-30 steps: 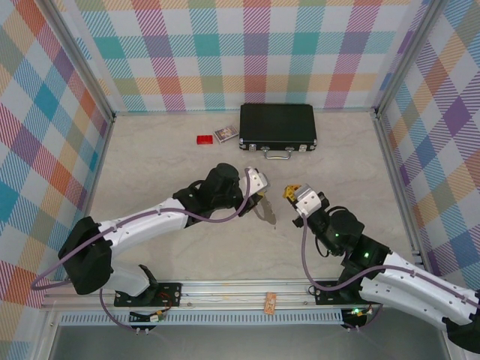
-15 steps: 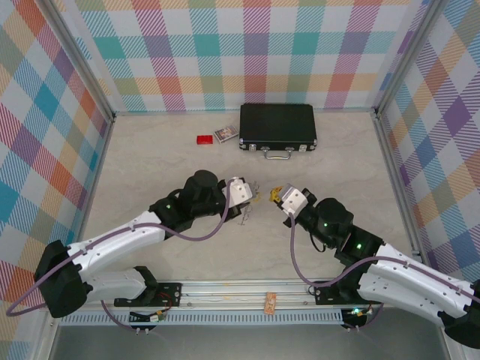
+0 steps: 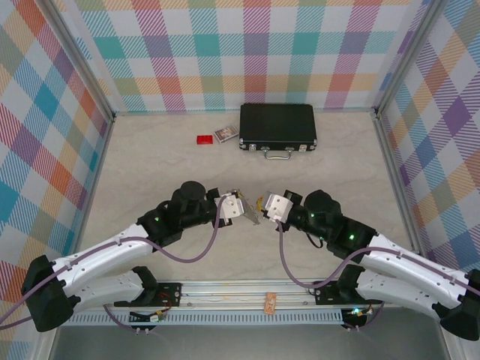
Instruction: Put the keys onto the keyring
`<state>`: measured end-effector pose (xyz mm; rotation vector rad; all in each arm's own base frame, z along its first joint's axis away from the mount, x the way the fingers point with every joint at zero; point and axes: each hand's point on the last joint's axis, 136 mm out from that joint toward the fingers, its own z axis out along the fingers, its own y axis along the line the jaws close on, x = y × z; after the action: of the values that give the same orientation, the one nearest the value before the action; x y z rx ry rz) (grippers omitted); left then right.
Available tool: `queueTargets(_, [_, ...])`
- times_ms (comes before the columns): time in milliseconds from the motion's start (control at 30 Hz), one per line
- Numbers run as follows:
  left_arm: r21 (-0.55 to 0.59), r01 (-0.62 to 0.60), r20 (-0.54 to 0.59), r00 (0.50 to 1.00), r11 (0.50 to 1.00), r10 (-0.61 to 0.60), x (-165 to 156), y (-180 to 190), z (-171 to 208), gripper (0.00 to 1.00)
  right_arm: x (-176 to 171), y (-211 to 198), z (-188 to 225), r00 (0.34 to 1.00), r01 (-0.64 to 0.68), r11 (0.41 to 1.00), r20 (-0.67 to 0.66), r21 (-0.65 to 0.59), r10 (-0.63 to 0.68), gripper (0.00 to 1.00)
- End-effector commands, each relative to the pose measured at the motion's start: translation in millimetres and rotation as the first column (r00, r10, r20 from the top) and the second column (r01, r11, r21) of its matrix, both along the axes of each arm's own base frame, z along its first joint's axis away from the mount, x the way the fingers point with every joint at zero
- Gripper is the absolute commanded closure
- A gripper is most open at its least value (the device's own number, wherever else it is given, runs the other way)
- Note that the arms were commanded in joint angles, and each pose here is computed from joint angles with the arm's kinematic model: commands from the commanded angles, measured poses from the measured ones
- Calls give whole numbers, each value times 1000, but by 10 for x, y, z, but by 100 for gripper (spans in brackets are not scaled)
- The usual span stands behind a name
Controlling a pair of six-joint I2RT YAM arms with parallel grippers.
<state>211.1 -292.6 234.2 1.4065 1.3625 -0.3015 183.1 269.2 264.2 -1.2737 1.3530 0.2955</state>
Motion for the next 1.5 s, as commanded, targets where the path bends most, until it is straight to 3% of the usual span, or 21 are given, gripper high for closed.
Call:
queueTargets(0, [18,23,89,996,1000,-25,-39,-2,76,100,-28,15,118,996,-47,998,75,-40,49,100])
queueTargets(267, [53,42,133,990,998,-49,-80,-2,38,100,-6,23,6,987,-67,986,134,-151,88,100])
queueTargets(733, [-49,84,70,994,995,-81,-184,-89,208,100,-22,102,-59,981,-103,983,145,-155,126,100])
queueTargets(1467, [-79,118,50,992,990,-115,-236,-167,295,100,-27,166,-160,984,-125,979,107,-160,143,100])
